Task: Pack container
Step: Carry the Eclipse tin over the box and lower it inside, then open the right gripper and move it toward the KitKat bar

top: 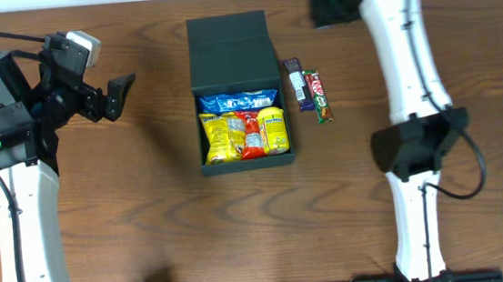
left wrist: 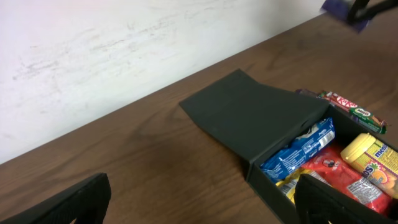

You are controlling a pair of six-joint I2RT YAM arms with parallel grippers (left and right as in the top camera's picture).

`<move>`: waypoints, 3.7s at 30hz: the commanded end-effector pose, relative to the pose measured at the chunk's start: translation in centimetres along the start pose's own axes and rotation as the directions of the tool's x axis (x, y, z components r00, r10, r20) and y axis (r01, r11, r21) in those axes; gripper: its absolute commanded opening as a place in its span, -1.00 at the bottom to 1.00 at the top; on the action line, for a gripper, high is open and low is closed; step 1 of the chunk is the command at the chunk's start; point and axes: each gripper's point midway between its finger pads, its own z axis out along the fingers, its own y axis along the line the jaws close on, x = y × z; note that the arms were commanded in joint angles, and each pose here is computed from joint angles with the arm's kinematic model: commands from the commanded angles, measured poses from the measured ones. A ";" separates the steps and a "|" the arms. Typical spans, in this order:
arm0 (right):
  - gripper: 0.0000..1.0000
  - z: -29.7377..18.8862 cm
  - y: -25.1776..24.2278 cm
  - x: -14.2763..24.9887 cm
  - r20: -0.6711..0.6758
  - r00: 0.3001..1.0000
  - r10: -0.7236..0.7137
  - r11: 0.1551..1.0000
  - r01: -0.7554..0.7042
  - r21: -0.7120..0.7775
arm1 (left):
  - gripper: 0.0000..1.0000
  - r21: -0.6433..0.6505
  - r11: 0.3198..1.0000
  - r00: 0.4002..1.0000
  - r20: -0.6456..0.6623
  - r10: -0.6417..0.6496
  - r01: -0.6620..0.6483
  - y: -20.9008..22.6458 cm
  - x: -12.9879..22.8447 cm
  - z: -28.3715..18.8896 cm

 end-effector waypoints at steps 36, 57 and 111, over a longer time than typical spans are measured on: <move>-0.97 0.4 12.0 9.2 -0.055 0.520 -0.852 0.506 0.793 -0.340 | 0.91 0.001 1.000 1.000 -0.002 0.028 -0.028 0.0 -0.1 0.2; -0.98 6.9 10.2 10.9 -0.087 0.285 -0.955 0.297 0.894 -0.336 | 0.91 0.000 0.999 0.999 -0.002 0.035 -0.035 0.1 -0.1 0.2; 0.04 9.6 -2.8 14.0 -0.445 0.886 -0.126 0.992 0.109 -0.064 | 0.90 0.004 0.999 0.999 -0.005 0.039 -0.039 0.0 0.0 0.2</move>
